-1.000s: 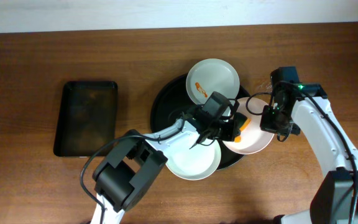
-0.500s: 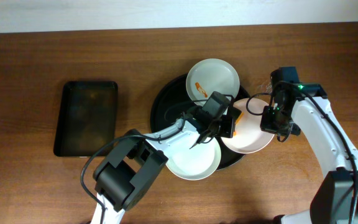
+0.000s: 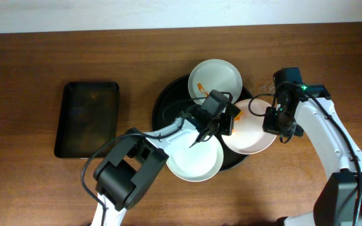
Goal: Clean dirty plates on tray and stack at the side
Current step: 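Scrub the tilted right plate with the sponge held in the left gripper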
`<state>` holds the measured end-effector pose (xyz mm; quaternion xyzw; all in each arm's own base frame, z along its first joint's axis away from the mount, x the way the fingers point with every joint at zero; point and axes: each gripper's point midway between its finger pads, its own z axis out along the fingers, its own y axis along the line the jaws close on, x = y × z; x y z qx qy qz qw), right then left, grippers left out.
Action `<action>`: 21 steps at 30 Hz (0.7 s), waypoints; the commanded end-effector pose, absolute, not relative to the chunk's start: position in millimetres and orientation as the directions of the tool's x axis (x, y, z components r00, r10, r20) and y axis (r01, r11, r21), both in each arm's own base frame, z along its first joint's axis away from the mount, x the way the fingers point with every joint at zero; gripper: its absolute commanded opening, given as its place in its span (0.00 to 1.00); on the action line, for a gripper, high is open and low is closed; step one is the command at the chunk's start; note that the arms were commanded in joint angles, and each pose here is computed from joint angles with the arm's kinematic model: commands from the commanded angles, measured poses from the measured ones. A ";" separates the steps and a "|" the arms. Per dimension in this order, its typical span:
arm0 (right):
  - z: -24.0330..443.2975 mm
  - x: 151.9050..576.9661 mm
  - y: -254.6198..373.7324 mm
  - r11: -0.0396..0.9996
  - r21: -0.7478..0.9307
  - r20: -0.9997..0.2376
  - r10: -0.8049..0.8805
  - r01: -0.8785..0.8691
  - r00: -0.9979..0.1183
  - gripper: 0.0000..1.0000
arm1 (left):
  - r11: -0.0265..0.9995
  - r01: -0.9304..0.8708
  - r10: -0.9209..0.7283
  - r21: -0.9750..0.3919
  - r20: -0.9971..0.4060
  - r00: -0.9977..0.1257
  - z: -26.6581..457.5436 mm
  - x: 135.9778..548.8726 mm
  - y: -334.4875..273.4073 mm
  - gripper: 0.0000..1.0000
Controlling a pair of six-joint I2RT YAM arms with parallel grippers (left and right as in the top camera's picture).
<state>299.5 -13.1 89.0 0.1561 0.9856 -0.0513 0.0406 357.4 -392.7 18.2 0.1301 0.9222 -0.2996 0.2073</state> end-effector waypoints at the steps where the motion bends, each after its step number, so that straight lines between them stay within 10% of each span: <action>1: 92.6 298.8 -10.8 0.949 -0.081 -0.105 0.295 0.304 -0.950 0.04 | 0.794 0.373 0.113 -0.479 -0.488 -0.866 19.7 370.3 -393.0 0.00; 21: 92.7 298.8 -11.7 0.948 -0.087 -0.107 0.295 0.305 -0.949 0.04 | 0.753 0.462 0.242 -0.469 -0.456 -0.857 56.6 345.6 -428.8 0.00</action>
